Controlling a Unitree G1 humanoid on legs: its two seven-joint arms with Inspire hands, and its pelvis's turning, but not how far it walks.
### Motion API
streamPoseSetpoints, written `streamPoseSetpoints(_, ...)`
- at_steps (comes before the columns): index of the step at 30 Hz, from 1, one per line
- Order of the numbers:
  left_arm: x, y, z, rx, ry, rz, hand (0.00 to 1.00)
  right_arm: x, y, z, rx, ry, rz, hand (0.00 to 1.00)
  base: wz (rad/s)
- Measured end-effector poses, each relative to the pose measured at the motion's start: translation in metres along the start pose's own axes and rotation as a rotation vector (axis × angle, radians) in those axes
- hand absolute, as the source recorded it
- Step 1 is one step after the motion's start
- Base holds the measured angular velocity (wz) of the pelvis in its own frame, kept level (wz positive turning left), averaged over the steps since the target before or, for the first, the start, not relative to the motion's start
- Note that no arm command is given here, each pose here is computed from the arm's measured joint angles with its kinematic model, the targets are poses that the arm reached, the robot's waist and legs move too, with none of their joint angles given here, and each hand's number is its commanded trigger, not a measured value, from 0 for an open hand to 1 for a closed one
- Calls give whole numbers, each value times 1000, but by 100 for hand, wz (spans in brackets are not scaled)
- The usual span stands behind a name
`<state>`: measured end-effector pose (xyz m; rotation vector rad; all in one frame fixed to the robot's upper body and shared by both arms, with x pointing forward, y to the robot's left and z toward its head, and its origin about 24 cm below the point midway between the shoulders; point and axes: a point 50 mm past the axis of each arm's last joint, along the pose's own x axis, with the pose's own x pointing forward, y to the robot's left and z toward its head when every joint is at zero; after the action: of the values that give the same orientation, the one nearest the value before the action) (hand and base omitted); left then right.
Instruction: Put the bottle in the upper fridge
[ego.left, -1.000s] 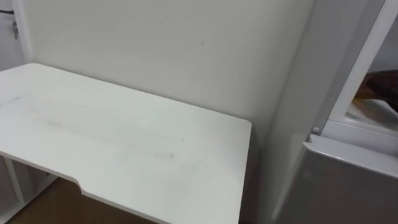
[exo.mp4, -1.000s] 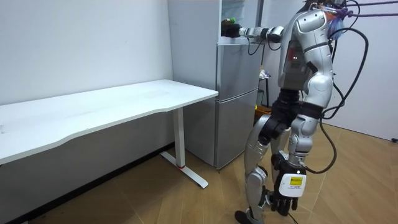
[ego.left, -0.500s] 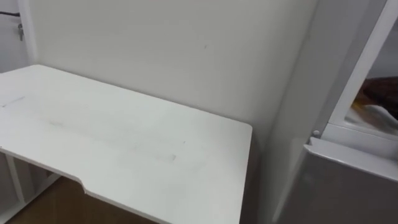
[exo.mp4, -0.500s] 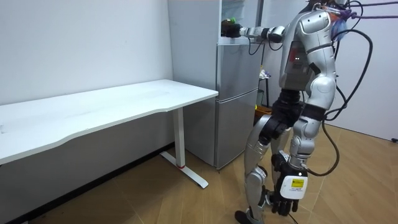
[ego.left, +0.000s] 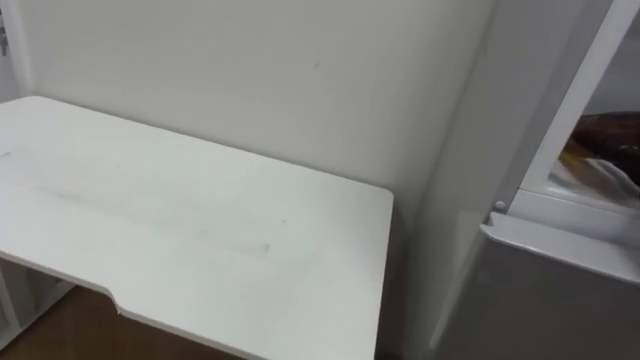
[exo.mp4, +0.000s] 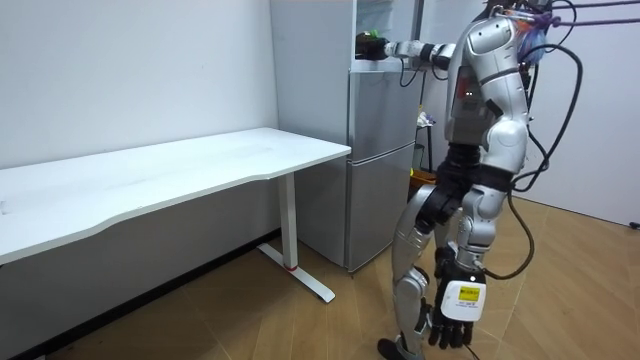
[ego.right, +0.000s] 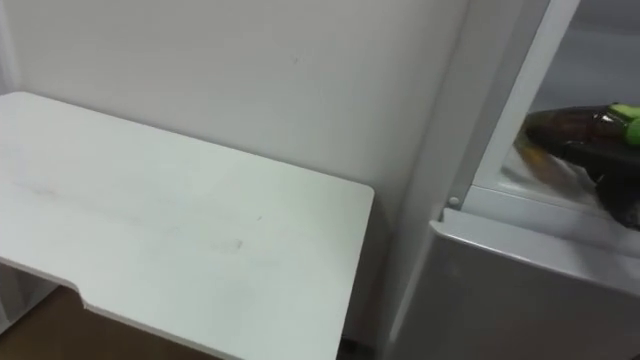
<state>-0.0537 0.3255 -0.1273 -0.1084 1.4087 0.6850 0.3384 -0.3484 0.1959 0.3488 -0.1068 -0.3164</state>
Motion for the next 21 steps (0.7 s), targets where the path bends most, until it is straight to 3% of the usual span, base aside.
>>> streamPoseSetpoints(7,0,-13,-17,-36,38,-14,0,-17,2,-2,-98,-31,51,0,-5)
streamPoseSetpoints(21,-3,-9,-30,-37,47,-10,0,-48,-31,-12,-169,-46,-82,0,-10)
